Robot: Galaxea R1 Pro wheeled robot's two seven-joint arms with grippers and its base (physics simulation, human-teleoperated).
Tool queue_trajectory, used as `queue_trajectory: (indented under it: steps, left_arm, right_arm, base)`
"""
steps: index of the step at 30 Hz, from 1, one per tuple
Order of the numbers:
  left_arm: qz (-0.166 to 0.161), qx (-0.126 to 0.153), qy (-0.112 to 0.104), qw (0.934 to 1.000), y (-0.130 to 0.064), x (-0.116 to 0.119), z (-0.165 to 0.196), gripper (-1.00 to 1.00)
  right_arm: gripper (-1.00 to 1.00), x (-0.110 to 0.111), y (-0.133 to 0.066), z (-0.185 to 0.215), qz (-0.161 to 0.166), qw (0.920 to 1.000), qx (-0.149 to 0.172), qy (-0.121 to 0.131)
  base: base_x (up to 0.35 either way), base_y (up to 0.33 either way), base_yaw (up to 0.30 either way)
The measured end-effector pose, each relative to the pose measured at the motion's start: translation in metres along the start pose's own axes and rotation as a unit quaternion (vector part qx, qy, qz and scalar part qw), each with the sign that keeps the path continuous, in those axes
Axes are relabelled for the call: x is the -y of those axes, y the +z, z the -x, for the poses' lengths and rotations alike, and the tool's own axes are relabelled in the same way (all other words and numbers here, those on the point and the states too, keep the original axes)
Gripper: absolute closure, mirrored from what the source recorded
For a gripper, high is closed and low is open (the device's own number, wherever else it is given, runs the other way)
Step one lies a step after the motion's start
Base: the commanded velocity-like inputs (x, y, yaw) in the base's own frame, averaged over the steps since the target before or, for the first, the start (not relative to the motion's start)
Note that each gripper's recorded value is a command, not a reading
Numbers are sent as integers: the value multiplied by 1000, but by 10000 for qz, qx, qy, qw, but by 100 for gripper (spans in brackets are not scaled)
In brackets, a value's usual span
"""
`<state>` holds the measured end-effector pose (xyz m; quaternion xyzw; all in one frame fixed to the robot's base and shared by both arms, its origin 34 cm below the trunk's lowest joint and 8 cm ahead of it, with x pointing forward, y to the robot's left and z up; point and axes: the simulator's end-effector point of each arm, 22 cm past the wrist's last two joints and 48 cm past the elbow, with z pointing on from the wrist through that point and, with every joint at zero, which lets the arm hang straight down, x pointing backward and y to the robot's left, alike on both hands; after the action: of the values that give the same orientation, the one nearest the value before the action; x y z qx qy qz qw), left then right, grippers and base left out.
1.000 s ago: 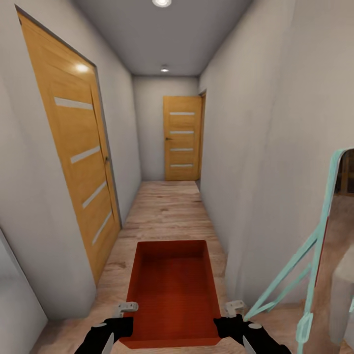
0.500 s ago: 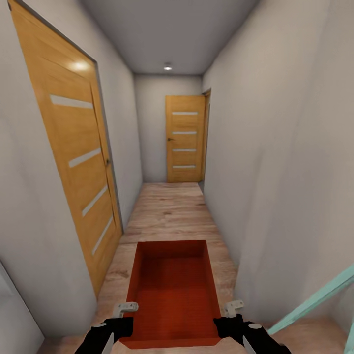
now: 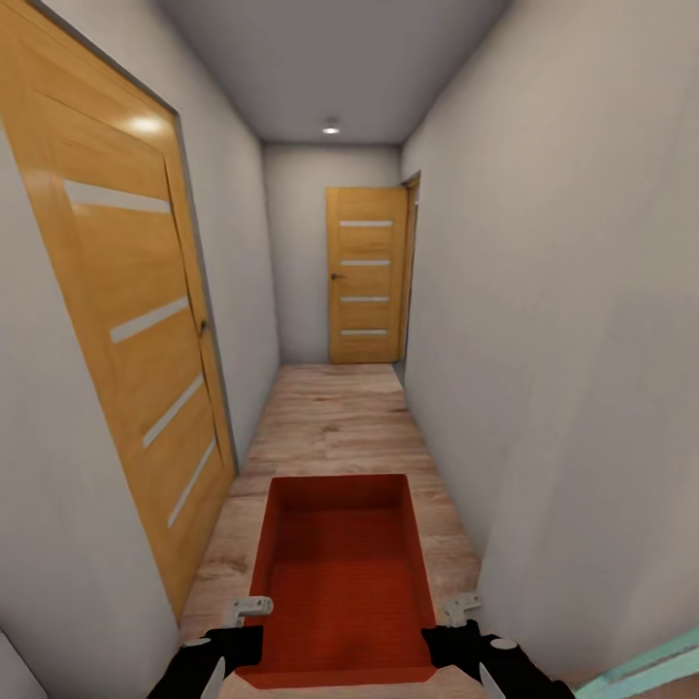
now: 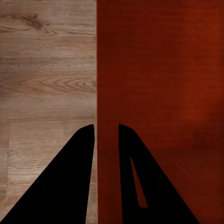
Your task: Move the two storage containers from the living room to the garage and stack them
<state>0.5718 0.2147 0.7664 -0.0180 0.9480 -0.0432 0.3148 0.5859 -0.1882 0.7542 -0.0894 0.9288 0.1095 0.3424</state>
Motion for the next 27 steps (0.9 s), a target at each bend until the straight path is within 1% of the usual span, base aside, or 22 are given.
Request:
queue_trajectory:
  steps: [11, 23, 27]
  left_arm:
    - [0, 0, 0, 10000, 0, 0, 0, 100]
    - [1, 0, -1, 10000, 0, 0, 0, 100]
    - [0, 0, 0, 10000, 0, 0, 0, 100]
  right_arm:
    - [100, 0, 0, 0, 0, 10000, 0, 0]
    - [100, 0, 0, 0, 1, 10000, 0, -1]
    - [100, 0, 0, 0, 0, 10000, 0, 0]
  base:
    - [328, 0, 14]
    - [328, 0, 234]
    - [329, 0, 44]
